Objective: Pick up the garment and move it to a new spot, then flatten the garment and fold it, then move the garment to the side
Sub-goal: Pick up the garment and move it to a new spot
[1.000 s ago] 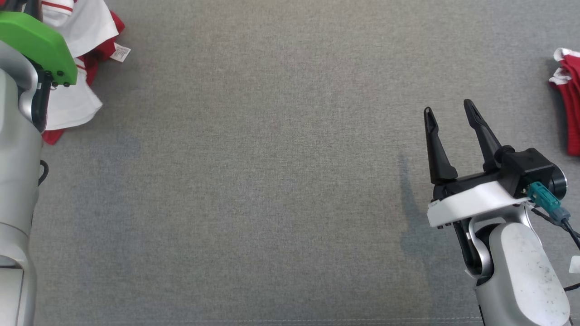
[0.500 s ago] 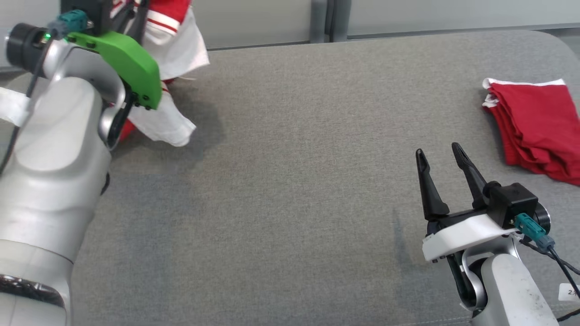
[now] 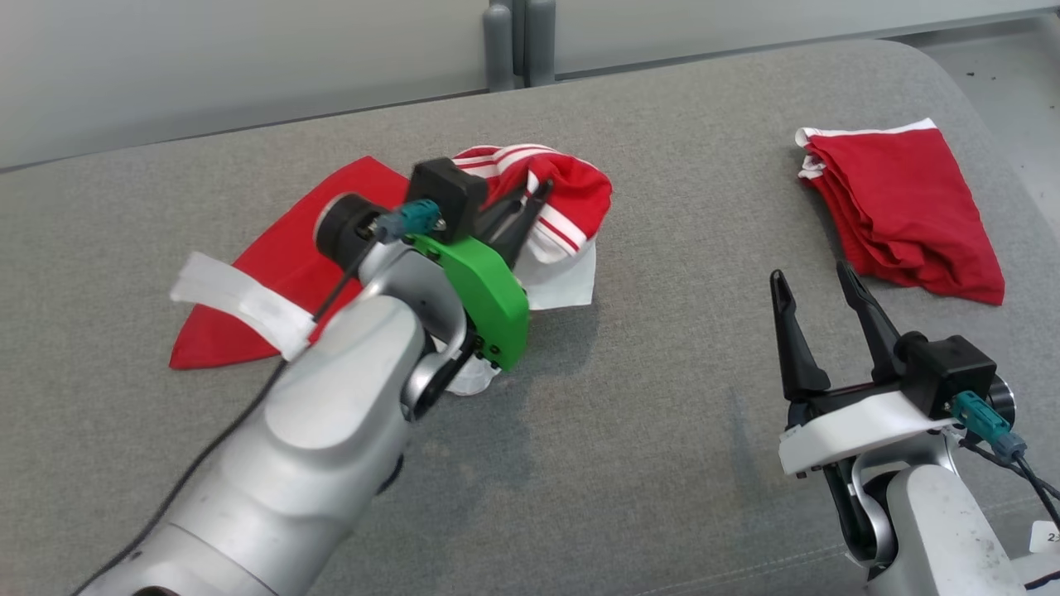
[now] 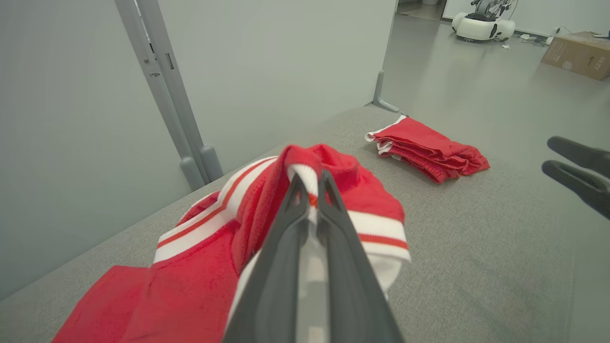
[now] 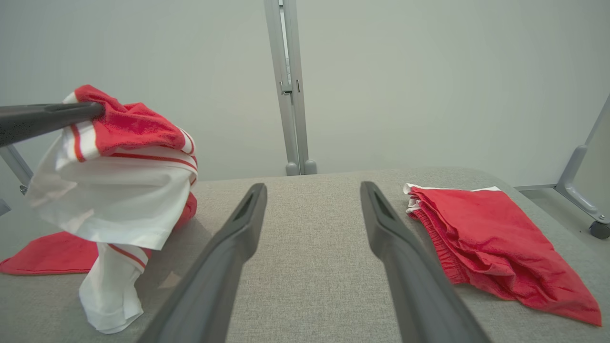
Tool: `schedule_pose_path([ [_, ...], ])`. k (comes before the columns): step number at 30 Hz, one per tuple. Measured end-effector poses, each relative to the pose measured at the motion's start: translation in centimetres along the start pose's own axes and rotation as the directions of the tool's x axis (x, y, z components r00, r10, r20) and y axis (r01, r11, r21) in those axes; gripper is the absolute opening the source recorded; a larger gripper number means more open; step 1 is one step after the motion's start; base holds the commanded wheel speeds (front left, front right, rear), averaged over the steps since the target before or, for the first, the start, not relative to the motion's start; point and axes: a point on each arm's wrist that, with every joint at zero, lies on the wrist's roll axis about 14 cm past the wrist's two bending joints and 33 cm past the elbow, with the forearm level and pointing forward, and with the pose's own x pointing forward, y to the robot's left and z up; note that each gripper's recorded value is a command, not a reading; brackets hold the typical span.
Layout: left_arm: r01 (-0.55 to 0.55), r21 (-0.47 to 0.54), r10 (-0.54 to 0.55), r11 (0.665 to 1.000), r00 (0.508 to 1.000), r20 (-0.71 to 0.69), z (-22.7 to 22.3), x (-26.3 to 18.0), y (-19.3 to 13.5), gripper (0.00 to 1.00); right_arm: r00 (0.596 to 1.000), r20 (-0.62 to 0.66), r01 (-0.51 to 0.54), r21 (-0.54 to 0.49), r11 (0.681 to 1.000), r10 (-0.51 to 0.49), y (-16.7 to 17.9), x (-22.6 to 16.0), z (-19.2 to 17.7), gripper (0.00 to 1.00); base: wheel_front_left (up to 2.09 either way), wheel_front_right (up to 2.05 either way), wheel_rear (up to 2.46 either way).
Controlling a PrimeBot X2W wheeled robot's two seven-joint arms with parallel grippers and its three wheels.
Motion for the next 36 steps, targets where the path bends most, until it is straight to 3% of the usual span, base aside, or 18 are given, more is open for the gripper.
schedule_pose_path([
  [4,0.048,-0.073,-0.050,0.996,0.998,-0.031,-2.8,1.4,-2.8,0.00,1.000,-0.005,0.029,0.004,1.000,-0.029,-1.0,0.2,-0.3,1.00,0.00,0.00,0.00],
  [9,0.056,-0.119,-0.065,0.991,0.995,-0.071,-5.7,2.7,-3.6,0.00,0.998,-0.003,0.057,0.011,0.998,-0.057,-2.1,0.2,-0.5,1.00,0.00,0.00,0.00],
  [22,0.162,-0.190,-0.168,0.968,0.986,-0.015,-5.1,8.1,-7.5,0.00,0.982,-0.041,0.183,-0.010,0.983,-0.183,-6.4,-1.7,-1.9,1.00,0.00,0.00,0.00],
  [23,0.163,-0.195,-0.171,0.967,0.985,-0.025,-5.4,8.3,-7.7,0.25,0.980,-0.046,0.191,-0.011,0.982,-0.191,-6.7,-1.9,-2.0,1.00,0.00,0.00,0.00],
  [24,0.167,-0.194,-0.176,0.967,0.984,-0.030,-5.7,8.5,-7.9,0.80,0.979,-0.049,0.198,-0.013,0.980,-0.198,-6.9,-2.0,-2.1,1.00,0.00,0.00,0.00],
  [25,0.175,-0.195,-0.184,0.965,0.982,-0.030,-5.9,8.7,-8.2,1.00,0.978,-0.051,0.204,-0.015,0.979,-0.205,-7.1,-2.0,-2.2,1.00,0.00,0.00,0.00],
  [30,0.195,-0.220,-0.203,0.956,0.979,-0.015,-6.0,9.2,-8.8,1.00,0.971,-0.066,0.227,-0.022,0.974,-0.228,-8.0,-2.0,-2.8,1.00,0.00,0.00,0.00],
  [36,0.150,-0.214,-0.152,0.965,0.988,0.005,-5.5,8.7,-7.1,1.00,0.977,-0.065,0.202,-0.025,0.979,-0.203,-7.3,-1.2,-3.0,1.00,0.00,0.00,0.00],
])
